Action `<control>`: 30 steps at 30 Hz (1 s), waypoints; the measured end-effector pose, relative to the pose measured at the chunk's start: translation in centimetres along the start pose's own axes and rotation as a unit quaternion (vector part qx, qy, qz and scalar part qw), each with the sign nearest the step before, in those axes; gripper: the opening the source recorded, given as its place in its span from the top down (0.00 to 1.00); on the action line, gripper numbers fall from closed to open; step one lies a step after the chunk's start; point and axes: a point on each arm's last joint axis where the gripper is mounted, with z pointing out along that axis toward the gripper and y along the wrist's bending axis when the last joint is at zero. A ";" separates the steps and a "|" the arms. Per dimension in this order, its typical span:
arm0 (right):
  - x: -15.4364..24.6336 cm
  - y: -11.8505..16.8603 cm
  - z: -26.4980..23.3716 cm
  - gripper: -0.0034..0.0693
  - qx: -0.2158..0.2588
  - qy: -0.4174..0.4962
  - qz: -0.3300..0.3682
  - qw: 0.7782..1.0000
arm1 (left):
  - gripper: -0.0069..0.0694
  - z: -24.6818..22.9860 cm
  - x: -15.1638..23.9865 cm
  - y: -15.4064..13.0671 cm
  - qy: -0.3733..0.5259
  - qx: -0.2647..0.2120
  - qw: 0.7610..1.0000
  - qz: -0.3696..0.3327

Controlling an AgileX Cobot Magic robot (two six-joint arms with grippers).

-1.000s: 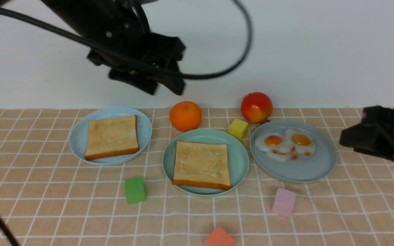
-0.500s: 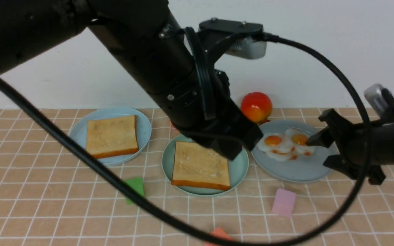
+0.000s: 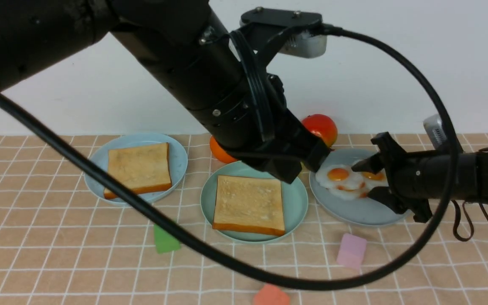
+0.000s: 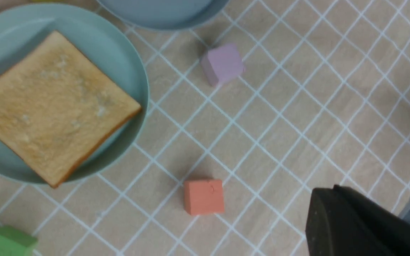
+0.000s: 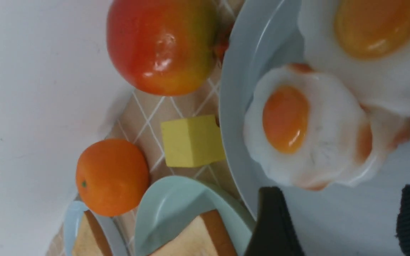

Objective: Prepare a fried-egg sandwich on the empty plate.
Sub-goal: Use the right arm to grab a fried egg

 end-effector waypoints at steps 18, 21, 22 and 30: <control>-0.8 0.1 2.7 0.33 0.000 0.005 0.020 1.000 | 0.93 0.0 0.3 0.0 0.016 0.002 1.000 0.000; -0.9 -0.1 3.1 0.33 0.002 0.006 0.021 1.000 | 0.93 0.0 0.3 0.0 0.019 0.002 1.000 0.000; -0.9 -0.2 3.3 0.33 0.004 0.007 0.025 1.000 | 0.93 0.0 0.3 0.0 0.019 0.002 1.000 0.000; -0.8 -0.7 4.0 0.33 0.008 0.017 0.041 0.999 | 0.93 0.0 0.4 0.0 0.020 0.002 1.000 0.000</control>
